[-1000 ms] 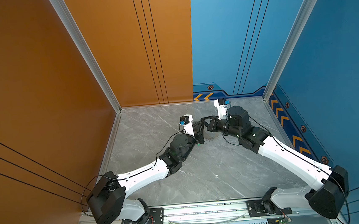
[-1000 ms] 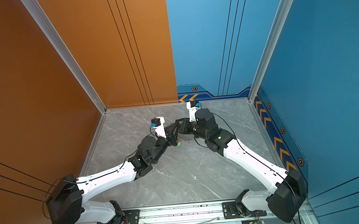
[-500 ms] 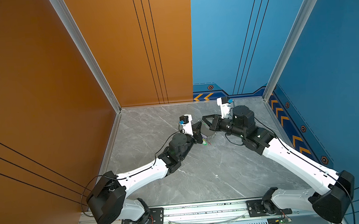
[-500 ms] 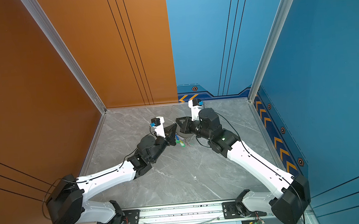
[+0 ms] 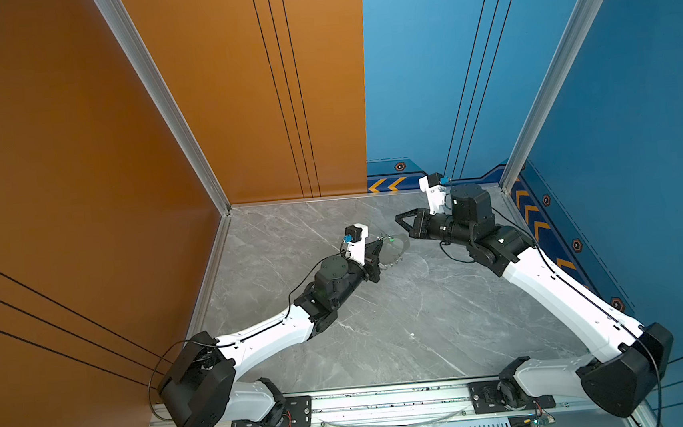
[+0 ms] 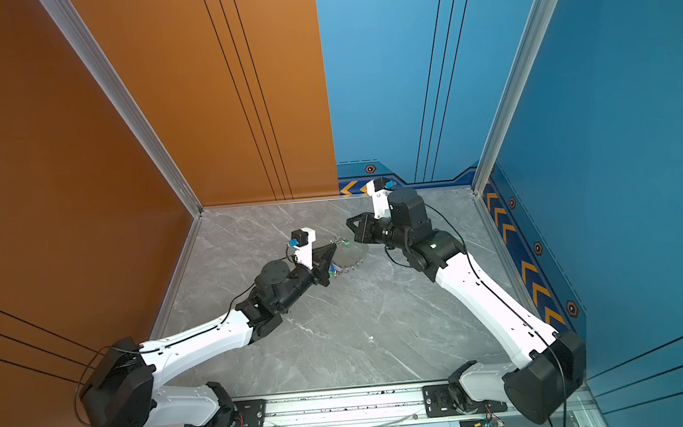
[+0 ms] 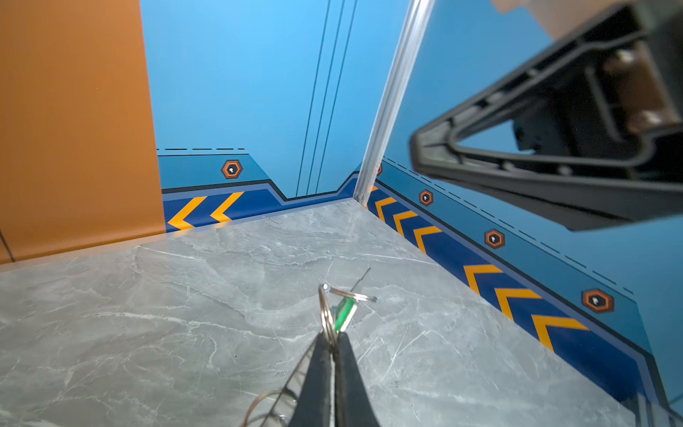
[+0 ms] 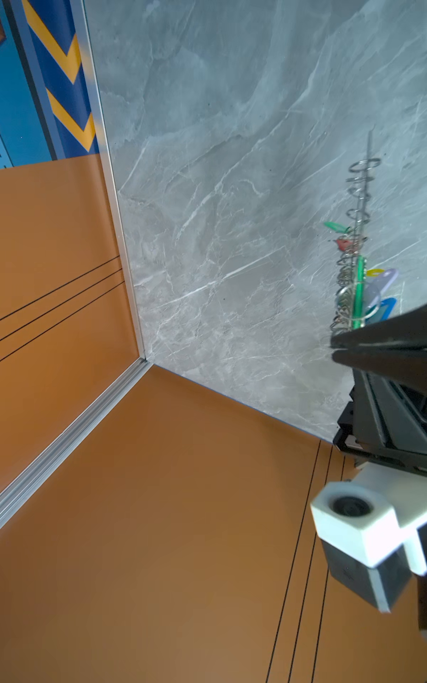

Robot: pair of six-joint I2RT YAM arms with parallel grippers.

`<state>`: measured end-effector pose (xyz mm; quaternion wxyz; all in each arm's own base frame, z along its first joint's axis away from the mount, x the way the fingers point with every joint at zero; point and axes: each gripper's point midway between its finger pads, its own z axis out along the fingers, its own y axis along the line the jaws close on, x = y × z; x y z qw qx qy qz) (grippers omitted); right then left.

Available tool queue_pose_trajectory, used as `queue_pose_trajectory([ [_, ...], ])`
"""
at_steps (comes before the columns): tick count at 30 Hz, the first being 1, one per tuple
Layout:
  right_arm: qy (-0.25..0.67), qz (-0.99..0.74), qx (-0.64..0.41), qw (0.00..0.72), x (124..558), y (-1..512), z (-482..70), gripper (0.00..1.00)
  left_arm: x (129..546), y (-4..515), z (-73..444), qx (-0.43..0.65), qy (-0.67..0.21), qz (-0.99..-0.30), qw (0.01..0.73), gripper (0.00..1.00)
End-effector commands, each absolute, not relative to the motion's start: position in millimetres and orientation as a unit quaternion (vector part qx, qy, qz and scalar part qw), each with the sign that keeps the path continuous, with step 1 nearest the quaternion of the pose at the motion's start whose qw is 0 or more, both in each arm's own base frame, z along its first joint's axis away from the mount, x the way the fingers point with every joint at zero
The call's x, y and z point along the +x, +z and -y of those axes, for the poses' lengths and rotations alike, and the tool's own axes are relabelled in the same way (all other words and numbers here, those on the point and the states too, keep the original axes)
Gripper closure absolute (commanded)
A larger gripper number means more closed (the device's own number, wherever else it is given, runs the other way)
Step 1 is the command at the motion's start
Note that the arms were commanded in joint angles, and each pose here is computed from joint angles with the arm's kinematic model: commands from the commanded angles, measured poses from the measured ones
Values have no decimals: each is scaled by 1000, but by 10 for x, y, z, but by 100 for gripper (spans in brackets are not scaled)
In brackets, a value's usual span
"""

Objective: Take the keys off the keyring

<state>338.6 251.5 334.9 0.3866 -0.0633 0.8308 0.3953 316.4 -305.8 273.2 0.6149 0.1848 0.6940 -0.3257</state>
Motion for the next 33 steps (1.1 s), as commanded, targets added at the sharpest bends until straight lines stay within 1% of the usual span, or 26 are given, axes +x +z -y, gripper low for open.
queue_pose_trajectory([
  [1,356,-866,-125,329,3174,3050,-2483,88,2977,2853,3106,274,-358,-644,618,100],
  [5,369,-851,-183,325,3042,3065,-2496,79,2861,2799,3110,328,-408,-628,575,100],
  [7,385,-836,-224,319,2920,3077,-2541,73,2794,2788,3099,353,-436,-622,547,100],
  [10,415,-816,-271,298,2750,3035,-2638,68,2724,2756,3080,379,-457,-625,508,100],
  [15,423,-806,-305,282,2693,2915,-2731,65,2560,2682,3102,431,-463,-636,442,100],
  [18,432,-799,-321,271,2681,2868,-2795,64,2482,2692,3096,453,-466,-634,418,100],
  [25,456,-781,-348,248,2547,2841,-2915,65,2422,2748,3043,466,-469,-633,402,100],
  [33,459,-781,-355,233,2477,2783,-2951,66,2422,2829,3012,461,-478,-626,409,100],
])
